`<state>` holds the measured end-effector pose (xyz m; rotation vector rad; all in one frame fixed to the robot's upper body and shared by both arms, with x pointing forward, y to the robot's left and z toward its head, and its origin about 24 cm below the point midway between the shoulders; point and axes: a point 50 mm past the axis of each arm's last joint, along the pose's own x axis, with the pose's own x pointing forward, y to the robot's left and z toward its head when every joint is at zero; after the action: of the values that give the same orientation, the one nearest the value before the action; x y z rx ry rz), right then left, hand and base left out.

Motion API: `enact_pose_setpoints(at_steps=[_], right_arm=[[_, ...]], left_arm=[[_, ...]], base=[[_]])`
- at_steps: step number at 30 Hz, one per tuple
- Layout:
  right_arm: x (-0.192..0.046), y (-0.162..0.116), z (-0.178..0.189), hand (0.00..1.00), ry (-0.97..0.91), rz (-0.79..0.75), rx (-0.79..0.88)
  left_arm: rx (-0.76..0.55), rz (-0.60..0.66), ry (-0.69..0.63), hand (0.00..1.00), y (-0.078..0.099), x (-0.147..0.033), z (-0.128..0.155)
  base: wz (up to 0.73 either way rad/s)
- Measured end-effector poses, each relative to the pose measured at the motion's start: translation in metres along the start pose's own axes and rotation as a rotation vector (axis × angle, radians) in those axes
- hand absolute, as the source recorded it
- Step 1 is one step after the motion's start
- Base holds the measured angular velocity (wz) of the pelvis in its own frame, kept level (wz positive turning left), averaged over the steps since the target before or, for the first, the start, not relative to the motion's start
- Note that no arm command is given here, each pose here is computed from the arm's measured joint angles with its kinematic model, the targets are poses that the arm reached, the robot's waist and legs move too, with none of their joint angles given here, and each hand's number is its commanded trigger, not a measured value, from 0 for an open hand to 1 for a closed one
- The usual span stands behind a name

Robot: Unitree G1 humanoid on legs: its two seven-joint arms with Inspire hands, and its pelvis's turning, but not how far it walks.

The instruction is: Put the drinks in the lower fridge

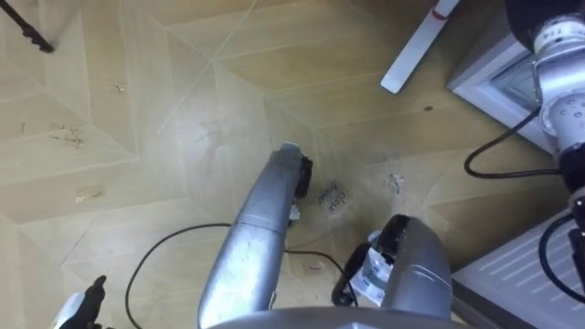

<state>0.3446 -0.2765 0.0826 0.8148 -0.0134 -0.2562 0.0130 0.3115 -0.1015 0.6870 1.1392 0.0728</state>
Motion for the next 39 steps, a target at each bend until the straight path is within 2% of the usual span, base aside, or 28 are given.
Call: enact_pose_setpoints(at_steps=[9, 13, 18, 26, 31, 39], right_arm=[[-0.012, -0.048, -0.013, 0.0, 0.076, -0.112, -0.029], [-0.023, -0.075, -0.016, 0.0, 0.101, -0.164, -0.044], [-0.032, -0.093, -0.022, 0.0, 0.157, -0.19, -0.081], [-0.051, -0.123, -0.022, 0.0, 0.179, -0.251, -0.098], [-0.08, -0.155, -0.033, 0.0, 0.243, -0.352, -0.097], [-0.088, -0.162, -0.038, 0.0, 0.244, -0.386, -0.068]], left_arm=[[-0.038, -0.03, -0.001, 0.0, -0.001, 0.003, 0.004], [-0.11, -0.017, -0.009, 0.0, 0.004, 0.015, 0.017], [-0.185, -0.003, -0.032, 0.0, 0.007, 0.024, 0.029], [-0.216, -0.033, -0.054, 0.0, -0.012, 0.034, 0.044], [-0.237, -0.031, -0.059, 0.0, -0.013, 0.041, 0.054], [-0.265, -0.042, -0.082, 0.0, -0.022, 0.044, 0.065]], base=[[-0.02], [-0.06], [-0.1], [-0.14], [-0.12], [-0.14]])
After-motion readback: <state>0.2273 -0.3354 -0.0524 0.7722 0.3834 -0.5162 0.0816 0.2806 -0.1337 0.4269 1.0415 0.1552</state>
